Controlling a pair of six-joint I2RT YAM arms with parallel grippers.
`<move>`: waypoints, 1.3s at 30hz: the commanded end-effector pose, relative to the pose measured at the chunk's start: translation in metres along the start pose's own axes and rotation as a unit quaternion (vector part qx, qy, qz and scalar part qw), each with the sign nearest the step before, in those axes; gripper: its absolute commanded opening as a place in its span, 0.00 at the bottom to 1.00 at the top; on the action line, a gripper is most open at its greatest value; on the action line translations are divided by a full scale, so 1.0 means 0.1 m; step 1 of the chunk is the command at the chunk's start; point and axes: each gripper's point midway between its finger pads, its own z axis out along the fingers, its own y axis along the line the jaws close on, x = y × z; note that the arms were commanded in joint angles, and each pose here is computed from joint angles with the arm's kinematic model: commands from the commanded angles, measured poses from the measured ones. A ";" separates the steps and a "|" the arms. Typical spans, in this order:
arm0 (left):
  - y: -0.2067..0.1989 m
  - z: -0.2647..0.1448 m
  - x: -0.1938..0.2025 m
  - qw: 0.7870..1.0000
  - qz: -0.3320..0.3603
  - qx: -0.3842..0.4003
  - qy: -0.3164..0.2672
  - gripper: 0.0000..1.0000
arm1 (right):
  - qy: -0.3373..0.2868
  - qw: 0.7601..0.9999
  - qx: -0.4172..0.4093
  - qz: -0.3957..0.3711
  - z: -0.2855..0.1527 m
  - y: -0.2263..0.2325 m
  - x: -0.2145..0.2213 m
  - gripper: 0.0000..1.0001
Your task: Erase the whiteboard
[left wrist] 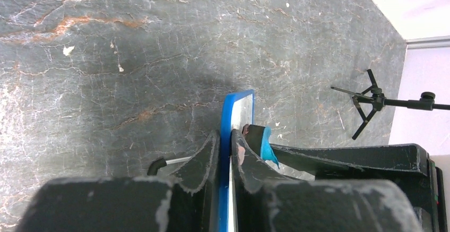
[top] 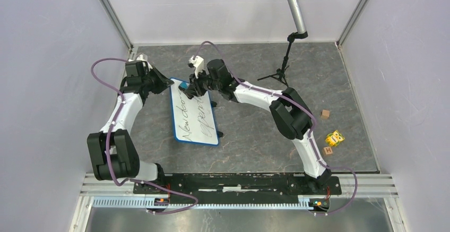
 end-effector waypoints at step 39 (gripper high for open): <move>-0.10 0.00 0.11 0.998 0.037 0.037 0.021 0.15 | -0.018 0.999 -0.024 -0.040 -0.17 0.57 0.02 0.04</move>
